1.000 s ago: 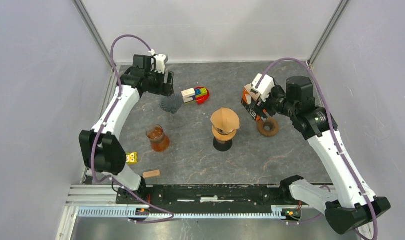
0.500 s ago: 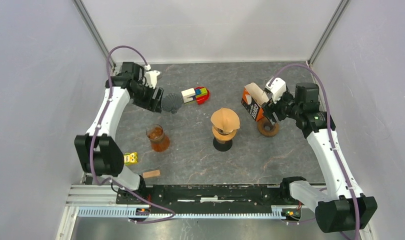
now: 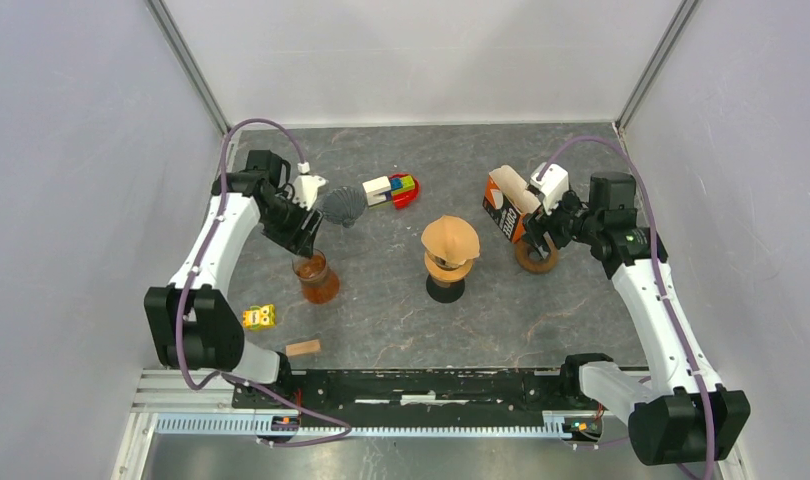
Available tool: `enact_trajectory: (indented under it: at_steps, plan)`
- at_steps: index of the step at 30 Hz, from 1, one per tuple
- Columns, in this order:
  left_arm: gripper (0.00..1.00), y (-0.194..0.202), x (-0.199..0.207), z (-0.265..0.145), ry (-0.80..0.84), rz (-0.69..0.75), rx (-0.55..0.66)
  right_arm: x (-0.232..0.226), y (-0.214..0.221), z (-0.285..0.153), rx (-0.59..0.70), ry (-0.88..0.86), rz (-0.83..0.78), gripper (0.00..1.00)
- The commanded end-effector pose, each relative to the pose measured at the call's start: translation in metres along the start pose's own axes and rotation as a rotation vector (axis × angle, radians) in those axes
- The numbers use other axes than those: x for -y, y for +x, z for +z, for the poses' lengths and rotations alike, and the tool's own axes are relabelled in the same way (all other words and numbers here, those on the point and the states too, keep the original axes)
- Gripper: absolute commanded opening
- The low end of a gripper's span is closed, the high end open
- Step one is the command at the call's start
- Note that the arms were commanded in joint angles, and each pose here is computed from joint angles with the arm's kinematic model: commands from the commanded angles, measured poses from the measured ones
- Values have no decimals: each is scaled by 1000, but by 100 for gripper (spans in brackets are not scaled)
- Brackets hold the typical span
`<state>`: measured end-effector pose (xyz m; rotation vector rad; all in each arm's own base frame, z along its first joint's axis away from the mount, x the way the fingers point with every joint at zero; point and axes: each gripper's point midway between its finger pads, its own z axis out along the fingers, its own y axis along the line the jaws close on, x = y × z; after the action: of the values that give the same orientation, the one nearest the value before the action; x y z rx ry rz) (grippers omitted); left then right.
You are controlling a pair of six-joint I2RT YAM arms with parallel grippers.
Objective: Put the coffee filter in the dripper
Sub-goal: Move the coffee server to the center of the board.
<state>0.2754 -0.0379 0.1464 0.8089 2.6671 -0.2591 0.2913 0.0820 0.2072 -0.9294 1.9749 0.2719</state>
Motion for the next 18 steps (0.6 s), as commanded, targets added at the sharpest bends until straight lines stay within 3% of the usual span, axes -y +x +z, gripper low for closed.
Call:
enact_trajectory:
  at_steps: [1, 5, 12, 18]
  plan:
    - [62, 1, -7, 15, 5, 47, -14, 2, -7, -5, 39, 12, -35, 77]
    - [43, 1, 3, 24, 47, 26, -3, 1, -7, -6, 41, 14, -35, 77]
    - [20, -19, 32, 32, 54, 61, 51, -3, -7, -4, 38, -14, -26, 77]
    - [14, -41, 57, 43, 62, 104, 55, -1, -4, -7, 24, 5, -33, 77]
